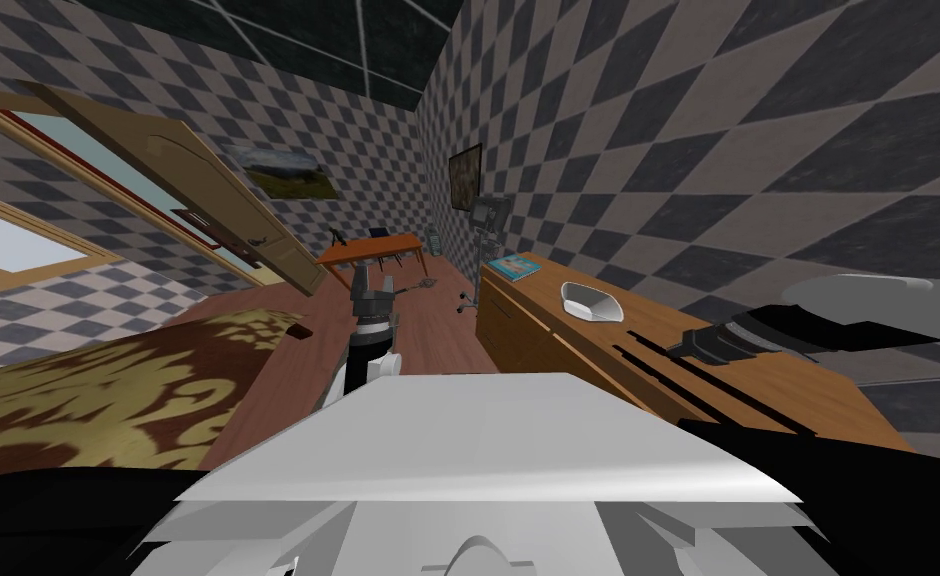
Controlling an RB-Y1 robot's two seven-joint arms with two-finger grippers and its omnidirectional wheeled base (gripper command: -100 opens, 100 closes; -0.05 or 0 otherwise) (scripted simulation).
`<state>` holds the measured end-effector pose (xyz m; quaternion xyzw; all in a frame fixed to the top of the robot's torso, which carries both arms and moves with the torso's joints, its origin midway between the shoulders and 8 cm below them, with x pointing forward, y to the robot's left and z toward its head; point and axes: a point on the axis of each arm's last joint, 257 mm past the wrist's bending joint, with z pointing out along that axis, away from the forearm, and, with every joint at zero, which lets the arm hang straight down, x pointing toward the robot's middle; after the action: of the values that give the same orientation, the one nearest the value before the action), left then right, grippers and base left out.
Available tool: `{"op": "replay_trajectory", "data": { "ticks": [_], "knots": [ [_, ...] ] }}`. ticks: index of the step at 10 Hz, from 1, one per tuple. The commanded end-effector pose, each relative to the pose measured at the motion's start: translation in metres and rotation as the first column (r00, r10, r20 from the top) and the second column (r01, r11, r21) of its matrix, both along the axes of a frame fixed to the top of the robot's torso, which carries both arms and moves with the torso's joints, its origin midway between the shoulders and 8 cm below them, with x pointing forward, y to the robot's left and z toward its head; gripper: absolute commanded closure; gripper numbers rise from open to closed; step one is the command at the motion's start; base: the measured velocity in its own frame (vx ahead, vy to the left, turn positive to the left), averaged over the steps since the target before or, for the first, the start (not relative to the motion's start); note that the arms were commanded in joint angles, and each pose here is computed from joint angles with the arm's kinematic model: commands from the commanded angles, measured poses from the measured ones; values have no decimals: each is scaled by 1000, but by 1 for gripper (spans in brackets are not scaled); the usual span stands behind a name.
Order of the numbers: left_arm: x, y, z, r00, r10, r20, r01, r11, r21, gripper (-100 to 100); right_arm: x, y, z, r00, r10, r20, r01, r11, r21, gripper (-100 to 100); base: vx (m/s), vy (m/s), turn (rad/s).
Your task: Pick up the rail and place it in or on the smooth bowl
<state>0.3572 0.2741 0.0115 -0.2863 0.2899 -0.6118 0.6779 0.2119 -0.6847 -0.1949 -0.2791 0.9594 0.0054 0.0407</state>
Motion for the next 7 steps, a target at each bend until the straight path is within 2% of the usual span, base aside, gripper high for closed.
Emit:
{"op": "replay_trajectory", "data": {
  "ticks": [1, 2, 3, 4, 5, 6, 7],
  "knots": [
    [0, 0, 0, 1000, 0, 0, 0, 1000, 0, 0, -1, 2, 13, 1000, 3, -3, -3, 1000, 6, 100, 1, -10, -15],
    [0, 0, 0, 1000, 0, 0, 0, 1000, 0, 0, 0, 2, 7, 1000, 3, 0, -3, 1000, 2, 100, 2, -9, -3],
    [0, 0, 0, 1000, 0, 0, 0, 1000, 0, 0, 0, 3, 8, 1000, 2, -1, -2, 1000, 3, 0, 0, 0, 0],
    [0, 0, 0, 1000, 0, 0, 0, 1000, 0, 0, 1, -9, 30, 999, -34, 20, 35, 999, -29, 100, 1, 47, 162],
    [0, 0, 0, 1000, 0, 0, 0, 1000, 0, 0, 0, -17, 45, 998, -59, 36, 61, 997, -49, 100, 20, 87, 236],
    [0, 0, 0, 1000, 0, 0, 0, 1000, 0, 0, 0, -17, 45, 998, -59, 36, 61, 997, -49, 100, 24, 71, 58],
    [0, 0, 0, 1000, 0, 0, 0, 1000, 0, 0, -1, -24, 63, 995, -87, 55, 90, 993, -70, 100, 24, 85, 95]
  ]
}}
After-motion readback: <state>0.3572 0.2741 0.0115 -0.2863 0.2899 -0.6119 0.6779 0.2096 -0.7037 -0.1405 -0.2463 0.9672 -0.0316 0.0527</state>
